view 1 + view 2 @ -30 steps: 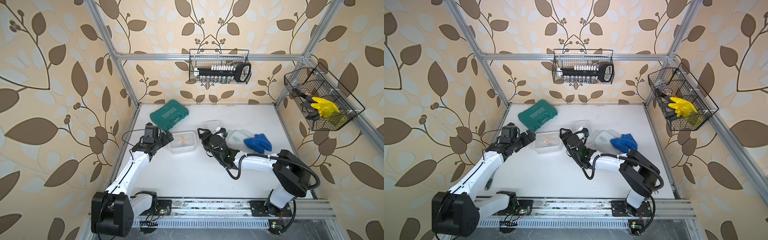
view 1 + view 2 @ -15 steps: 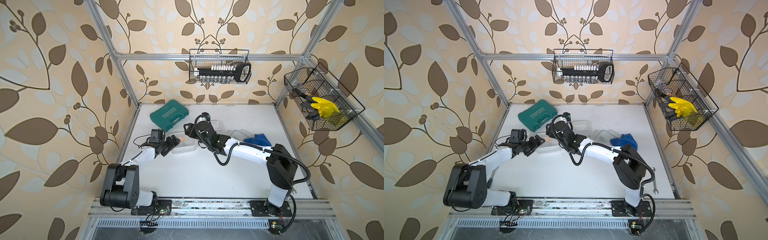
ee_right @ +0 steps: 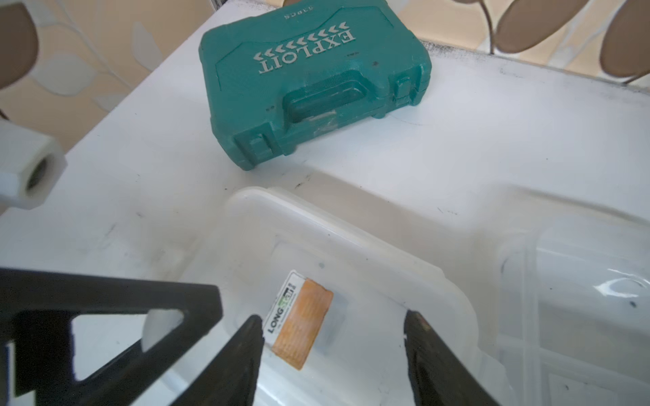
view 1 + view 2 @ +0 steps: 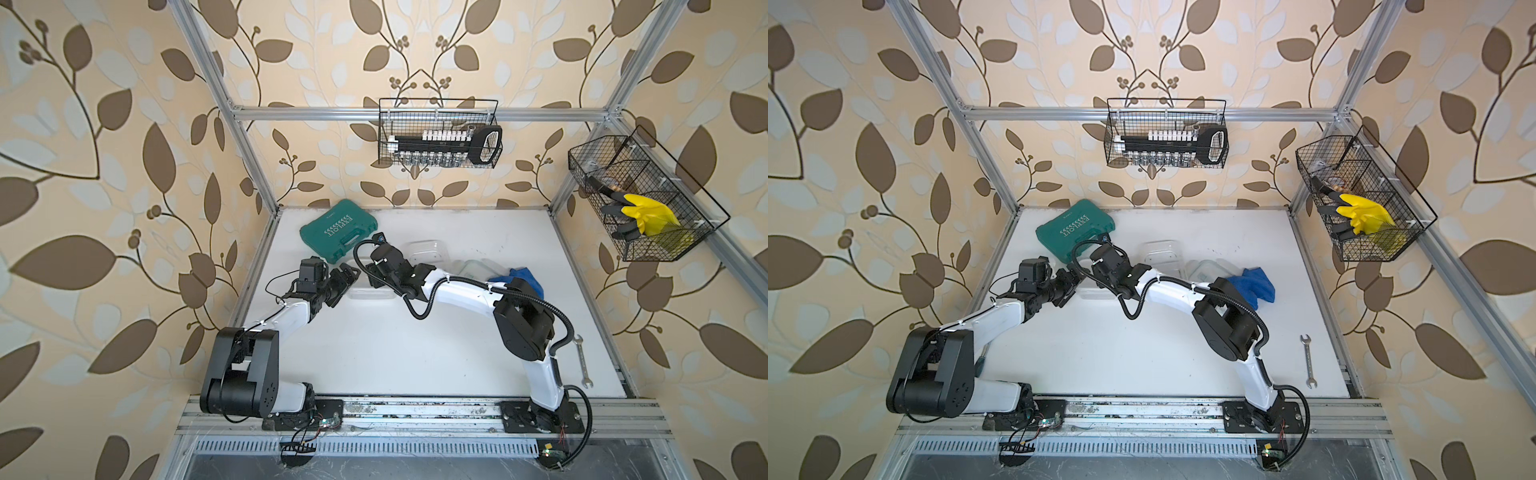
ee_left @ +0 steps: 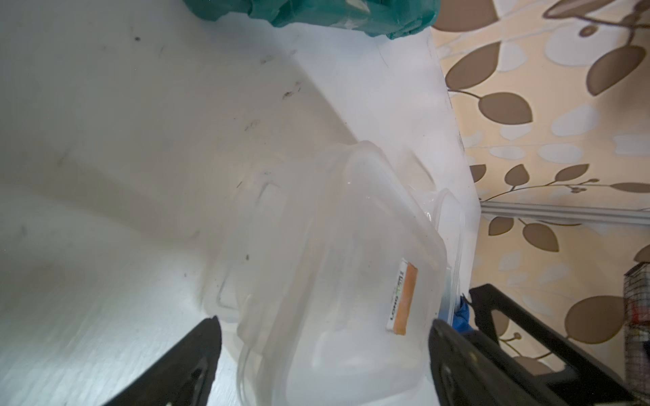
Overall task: Wipe the insides of the lunch boxes
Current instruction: Open the fastener of the lunch box.
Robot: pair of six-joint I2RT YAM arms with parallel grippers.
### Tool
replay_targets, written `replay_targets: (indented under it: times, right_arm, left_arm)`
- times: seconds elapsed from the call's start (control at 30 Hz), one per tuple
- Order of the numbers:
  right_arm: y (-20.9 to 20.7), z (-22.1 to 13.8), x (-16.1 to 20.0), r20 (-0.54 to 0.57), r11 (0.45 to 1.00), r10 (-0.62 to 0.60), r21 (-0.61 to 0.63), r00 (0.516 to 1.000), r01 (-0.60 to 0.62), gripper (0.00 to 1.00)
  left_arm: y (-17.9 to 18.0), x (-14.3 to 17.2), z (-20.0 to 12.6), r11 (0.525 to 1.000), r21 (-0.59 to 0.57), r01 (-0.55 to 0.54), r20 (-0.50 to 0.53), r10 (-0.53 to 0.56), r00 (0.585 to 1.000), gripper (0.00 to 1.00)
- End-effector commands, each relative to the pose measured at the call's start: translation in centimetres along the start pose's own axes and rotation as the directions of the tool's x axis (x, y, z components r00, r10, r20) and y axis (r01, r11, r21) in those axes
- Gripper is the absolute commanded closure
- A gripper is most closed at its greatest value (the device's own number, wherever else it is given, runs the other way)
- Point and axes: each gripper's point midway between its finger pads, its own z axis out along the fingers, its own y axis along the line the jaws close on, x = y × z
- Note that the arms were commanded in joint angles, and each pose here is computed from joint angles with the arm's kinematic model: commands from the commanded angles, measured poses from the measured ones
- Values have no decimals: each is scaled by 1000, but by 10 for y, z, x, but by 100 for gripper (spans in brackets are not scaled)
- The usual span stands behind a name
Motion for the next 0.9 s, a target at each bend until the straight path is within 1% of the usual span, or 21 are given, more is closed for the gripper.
replay_targets:
  times: [0.0,0.1,0.17,0.23,0.27,0.43,0.57,0.63,0.73,0.87]
  right_arm:
    - [-5,5,12,-27,989,-124,76,992,126,37]
    - [-5,9,24,-52,983,-154,96,987,158,41]
    - [-4,9,33,-66,980,-168,100,984,174,48]
    - [-5,9,42,-80,978,-174,106,981,182,52]
    - [-5,10,47,-87,978,-173,104,981,182,53]
    - [-7,14,68,-147,976,-180,95,973,195,55]
    - [-6,17,79,-189,974,-192,79,963,210,56]
    - [-7,17,84,-208,975,-192,75,959,211,57]
    - [-10,17,95,-236,976,-183,75,954,206,57]
    - [-9,17,106,-260,982,-154,65,953,177,58]
  left_arm:
    - [-3,-17,-2,994,60,94,98,-100,990,7]
    - [2,-20,1,987,94,132,127,-143,982,8]
    - [0,-23,2,982,127,141,144,-159,977,9]
    - [-5,-28,3,980,153,131,157,-155,975,9]
    - [-1,-29,8,980,149,134,156,-157,975,10]
    - [-7,-39,16,976,186,113,165,-144,976,13]
    - [-10,-42,19,971,216,100,157,-135,978,20]
    - [-11,-44,19,970,222,100,164,-138,977,22]
    - [-19,-48,15,963,254,90,179,-138,974,28]
    - [-33,-50,8,950,302,80,173,-137,975,36]
